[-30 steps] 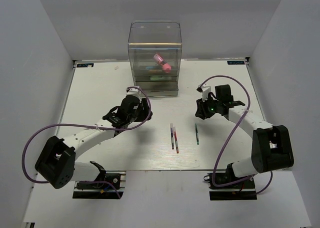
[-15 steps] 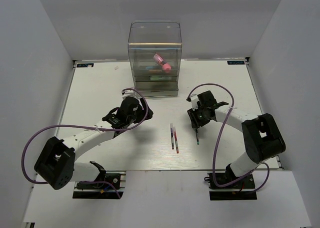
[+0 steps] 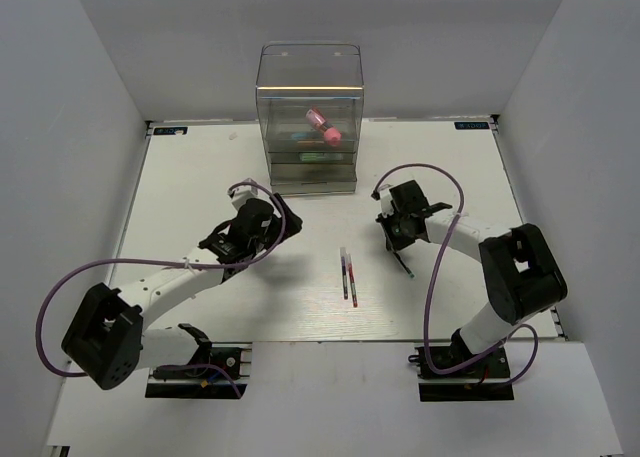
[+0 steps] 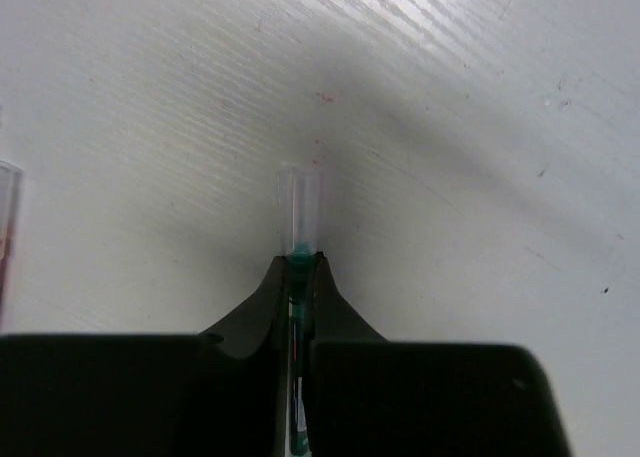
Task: Sort the stationery into containers
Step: Grab a piece of stationery with the right arm, then place the stationery into the container
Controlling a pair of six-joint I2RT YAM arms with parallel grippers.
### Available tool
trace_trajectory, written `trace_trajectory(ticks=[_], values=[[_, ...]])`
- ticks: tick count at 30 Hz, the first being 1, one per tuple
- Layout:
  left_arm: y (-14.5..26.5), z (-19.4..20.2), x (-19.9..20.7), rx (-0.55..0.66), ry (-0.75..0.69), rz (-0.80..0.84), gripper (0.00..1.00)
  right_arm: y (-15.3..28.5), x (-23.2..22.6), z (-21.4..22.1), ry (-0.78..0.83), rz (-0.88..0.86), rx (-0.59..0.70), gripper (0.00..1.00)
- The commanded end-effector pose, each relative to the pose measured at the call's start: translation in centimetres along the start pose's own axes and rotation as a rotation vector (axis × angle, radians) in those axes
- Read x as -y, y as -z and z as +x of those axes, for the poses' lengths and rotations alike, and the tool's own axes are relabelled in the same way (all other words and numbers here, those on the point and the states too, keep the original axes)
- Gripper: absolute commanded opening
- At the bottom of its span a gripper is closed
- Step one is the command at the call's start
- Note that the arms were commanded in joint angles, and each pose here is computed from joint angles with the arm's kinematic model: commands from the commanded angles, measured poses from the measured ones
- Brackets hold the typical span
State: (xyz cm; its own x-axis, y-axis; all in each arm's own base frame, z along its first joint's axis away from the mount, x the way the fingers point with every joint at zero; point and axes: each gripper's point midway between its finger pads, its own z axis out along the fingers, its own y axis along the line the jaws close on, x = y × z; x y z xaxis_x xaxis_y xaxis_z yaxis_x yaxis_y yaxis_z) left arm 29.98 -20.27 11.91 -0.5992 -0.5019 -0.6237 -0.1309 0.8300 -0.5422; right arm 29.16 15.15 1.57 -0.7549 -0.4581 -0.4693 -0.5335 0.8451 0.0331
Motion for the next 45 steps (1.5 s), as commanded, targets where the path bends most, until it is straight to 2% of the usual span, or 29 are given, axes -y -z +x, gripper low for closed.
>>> trace_trajectory(ticks=[1,3,6,10,12,13,15,16,17,18,21,22,23,27,29,33,38,39,41,42,45], values=[[0.0,0.3,-0.8,0.002,0.095,-0.031,1.0,-1.0,0.4,2.5,0.059,0.017,-0.083,0.0],[-0.2,0.7,-0.9,-0.014,0.117,-0.036,1.0,-0.8,0.1,0.9,0.097,-0.013,-0.02,0.0],[-0.5,1.0,-1.1,-0.017,0.135,-0.042,1.0,0.7,-0.2,-3.8,0.249,-0.044,0.147,0.0],[-0.8,0.8,-1.3,-0.025,0.134,-0.066,1.0,4.6,-2.2,-12.3,0.503,-0.127,0.432,0.0],[-0.9,1.2,-1.7,-0.036,0.128,-0.083,1.0,6.6,-3.0,-16.1,0.641,-0.133,0.534,0.0],[-0.9,1.2,-1.7,-0.036,0.128,-0.083,1.0,7.4,-5.1,-16.9,0.698,-0.246,0.588,0.0],[-0.8,1.0,-1.2,-0.028,0.146,-0.055,1.0,8.3,-6.3,-19.6,0.798,-0.306,0.638,0.0],[-0.6,0.9,-1.1,-0.02,0.16,-0.043,1.0,8.6,-7.3,-19.8,0.823,-0.368,0.647,0.0],[-0.5,1.0,-1.0,-0.024,0.163,-0.029,1.0,6.7,-7.6,-19.4,0.847,-0.409,0.609,0.0],[-0.4,1.1,-1.1,-0.023,0.177,-0.03,1.0,8.6,-8.0,-22.4,0.894,-0.405,0.68,0.0],[0.1,1.7,-1.9,-0.037,0.235,-0.054,1.0,8.3,-9.0,-24.8,0.985,-0.456,0.724,0.0],[0.4,1.7,-1.7,-0.043,0.249,-0.048,0.96,7.9,-9.5,-25.7,1.01,-0.472,0.742,0.0],[0.4,2.3,-2.4,-0.052,0.244,-0.063,0.95,7.7,-9.8,-25.8,1.023,-0.484,0.74,0.0],[1.1,2.0,-1.2,-0.036,0.26,0.045,1.0,5.1,-10.3,-27.3,1.117,-0.485,0.766,0.0],[1.2,1.6,-0.4,-0.02,0.233,0.096,1.0,4.9,-10.7,-28.2,1.155,-0.463,0.801,0.0],[1.0,2.4,0.2,-0.076,0.157,0.116,1.0,2.8,-10.4,-29.7,1.186,-0.398,0.866,0.0],[-0.3,2.7,1.4,-0.145,0.008,0.099,0.97,0.2,-10.1,-29.7,1.191,-0.398,0.847,0.0],[-0.7,3.1,1.2,-0.168,-0.016,0.091,0.92,0.0,-9.9,-29.6,1.187,-0.399,0.839,0.0],[-0.9,2.8,2.3,-0.162,-0.063,0.112,0.89,-1.1,-9.8,-29.1,1.183,-0.403,0.82,0.05],[-1.0,2.8,2.6,-0.172,-0.072,0.122,0.87,-1.4,-9.4,-29.1,1.179,-0.394,0.819,0.12],[-1.2,3.1,3.2,-0.193,-0.092,0.15,0.83,-2.4,-9.2,-28.7,1.175,-0.39,0.806,0.24]])
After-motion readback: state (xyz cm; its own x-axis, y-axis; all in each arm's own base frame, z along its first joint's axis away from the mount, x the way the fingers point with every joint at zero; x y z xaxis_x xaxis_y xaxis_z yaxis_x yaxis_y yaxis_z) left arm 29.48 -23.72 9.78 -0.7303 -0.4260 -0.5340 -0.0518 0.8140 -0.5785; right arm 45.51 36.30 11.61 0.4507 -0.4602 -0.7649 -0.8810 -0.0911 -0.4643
